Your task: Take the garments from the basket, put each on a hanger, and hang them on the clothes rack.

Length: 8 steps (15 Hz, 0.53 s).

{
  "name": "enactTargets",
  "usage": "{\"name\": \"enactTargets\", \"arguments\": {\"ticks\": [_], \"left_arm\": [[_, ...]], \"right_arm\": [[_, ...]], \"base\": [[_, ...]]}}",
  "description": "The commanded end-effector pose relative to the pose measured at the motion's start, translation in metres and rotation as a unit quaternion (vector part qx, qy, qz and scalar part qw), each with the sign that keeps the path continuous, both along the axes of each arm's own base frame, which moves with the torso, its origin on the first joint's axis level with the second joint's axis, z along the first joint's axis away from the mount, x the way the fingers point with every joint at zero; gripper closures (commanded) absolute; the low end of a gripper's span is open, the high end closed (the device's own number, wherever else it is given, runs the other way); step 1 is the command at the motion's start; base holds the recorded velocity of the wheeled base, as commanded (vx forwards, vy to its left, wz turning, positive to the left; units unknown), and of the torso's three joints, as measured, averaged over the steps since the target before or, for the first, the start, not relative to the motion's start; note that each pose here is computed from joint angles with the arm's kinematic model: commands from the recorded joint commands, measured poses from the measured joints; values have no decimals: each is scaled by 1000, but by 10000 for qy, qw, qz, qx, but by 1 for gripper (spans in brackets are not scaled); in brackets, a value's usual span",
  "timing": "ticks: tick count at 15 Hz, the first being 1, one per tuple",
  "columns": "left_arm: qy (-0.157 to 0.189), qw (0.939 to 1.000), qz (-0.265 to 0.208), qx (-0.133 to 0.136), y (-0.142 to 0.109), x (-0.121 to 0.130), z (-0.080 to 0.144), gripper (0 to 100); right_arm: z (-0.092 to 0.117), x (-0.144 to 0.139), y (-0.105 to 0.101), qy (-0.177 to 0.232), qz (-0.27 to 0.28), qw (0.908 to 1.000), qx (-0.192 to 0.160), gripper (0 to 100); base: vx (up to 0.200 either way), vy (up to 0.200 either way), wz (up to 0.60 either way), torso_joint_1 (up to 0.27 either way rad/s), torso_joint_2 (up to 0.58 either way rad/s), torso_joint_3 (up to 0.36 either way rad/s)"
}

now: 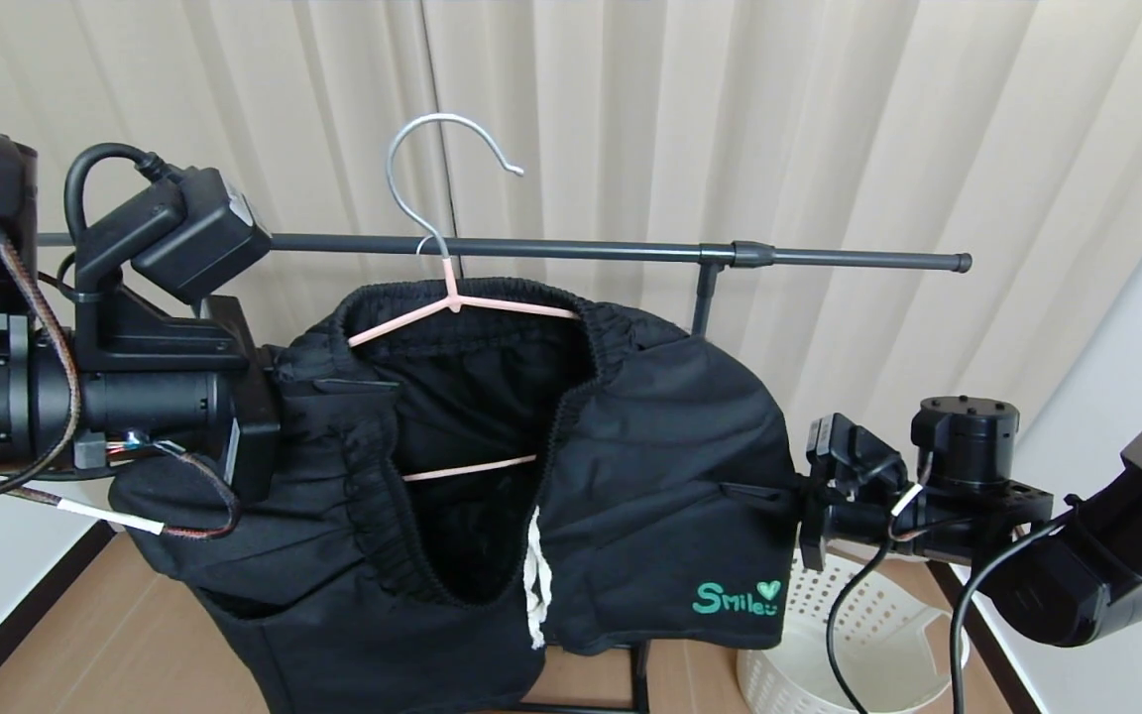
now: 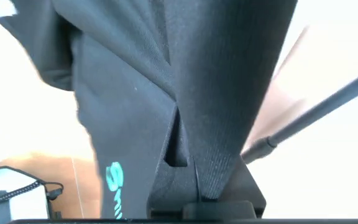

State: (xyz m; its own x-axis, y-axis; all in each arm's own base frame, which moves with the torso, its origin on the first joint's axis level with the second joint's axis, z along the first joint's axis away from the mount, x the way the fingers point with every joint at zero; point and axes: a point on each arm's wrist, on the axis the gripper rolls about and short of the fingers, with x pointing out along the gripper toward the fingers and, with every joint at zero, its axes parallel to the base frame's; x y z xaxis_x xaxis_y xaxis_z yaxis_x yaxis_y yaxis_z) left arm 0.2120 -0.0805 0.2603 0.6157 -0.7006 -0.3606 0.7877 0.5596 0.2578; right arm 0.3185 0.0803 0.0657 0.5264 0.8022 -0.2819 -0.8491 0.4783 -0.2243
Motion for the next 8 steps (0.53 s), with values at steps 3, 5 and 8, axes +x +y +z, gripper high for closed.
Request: {"name": "enactTargets", "arguments": {"ticks": [3, 5, 8], "left_arm": [[15, 9999, 87, -52, 3, 0, 2, 100], [73, 9999, 121, -75, 3, 1, 0, 100], [160, 9996, 233, -75, 7, 5, -3, 100]], "right_arm": [[-6, 6, -3, 60, -114, 9999, -33, 100], [-6, 7, -3, 58, -149, 9999, -48, 100], [-4, 4, -3, 88, -171, 9998, -42, 100]], "base": [[0, 0, 0, 0, 0, 0], [0, 0, 0, 0, 0, 0], [0, 0, 0, 0, 0, 0]]}}
